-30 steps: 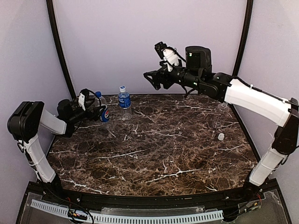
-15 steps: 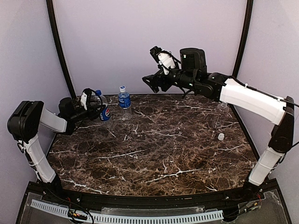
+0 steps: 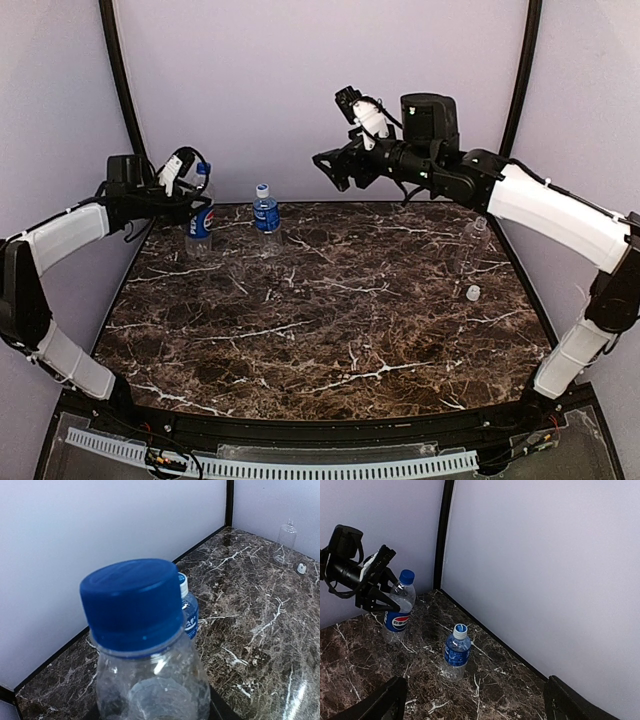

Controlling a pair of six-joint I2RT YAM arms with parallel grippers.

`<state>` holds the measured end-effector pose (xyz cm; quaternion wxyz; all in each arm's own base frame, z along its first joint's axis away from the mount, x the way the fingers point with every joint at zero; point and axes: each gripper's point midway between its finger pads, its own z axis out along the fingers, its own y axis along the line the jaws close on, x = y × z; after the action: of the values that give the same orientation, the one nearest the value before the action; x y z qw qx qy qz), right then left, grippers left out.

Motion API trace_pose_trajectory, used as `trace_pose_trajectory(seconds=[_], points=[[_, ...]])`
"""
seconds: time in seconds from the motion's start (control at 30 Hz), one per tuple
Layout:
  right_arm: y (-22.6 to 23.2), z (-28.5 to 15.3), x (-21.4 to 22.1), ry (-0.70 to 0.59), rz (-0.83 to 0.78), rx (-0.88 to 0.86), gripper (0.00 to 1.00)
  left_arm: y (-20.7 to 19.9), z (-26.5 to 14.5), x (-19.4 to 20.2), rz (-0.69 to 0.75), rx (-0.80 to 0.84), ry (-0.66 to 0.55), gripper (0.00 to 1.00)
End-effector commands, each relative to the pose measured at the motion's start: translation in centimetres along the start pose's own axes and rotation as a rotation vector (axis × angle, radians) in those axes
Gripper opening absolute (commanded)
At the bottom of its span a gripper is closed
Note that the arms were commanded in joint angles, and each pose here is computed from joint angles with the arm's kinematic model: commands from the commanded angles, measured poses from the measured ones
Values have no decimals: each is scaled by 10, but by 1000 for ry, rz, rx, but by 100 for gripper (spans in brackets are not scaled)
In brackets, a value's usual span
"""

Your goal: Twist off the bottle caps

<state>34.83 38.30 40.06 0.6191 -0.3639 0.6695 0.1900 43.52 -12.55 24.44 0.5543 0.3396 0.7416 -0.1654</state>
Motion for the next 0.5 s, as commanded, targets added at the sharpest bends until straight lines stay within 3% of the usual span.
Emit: trace_pose_trajectory(seconds=[0.0, 0.13, 0.27, 0.4, 0.47], points=[[15, -20, -25, -32, 44, -96, 94, -57, -53, 4, -80, 200, 266, 39], [37, -27, -23, -9, 52, -229, 93, -116, -100, -18, 74, 328, 348, 40], [61, -34, -28, -14, 82, -371, 85, -145, -128, -37, 241, 318, 430, 41], [89, -33, -29, -40, 83, -458, 82, -176, -128, -67, 373, 346, 342, 41], [108, -42, -37, -89, 74, -545, 82, -188, -121, -78, 353, 369, 308, 40]])
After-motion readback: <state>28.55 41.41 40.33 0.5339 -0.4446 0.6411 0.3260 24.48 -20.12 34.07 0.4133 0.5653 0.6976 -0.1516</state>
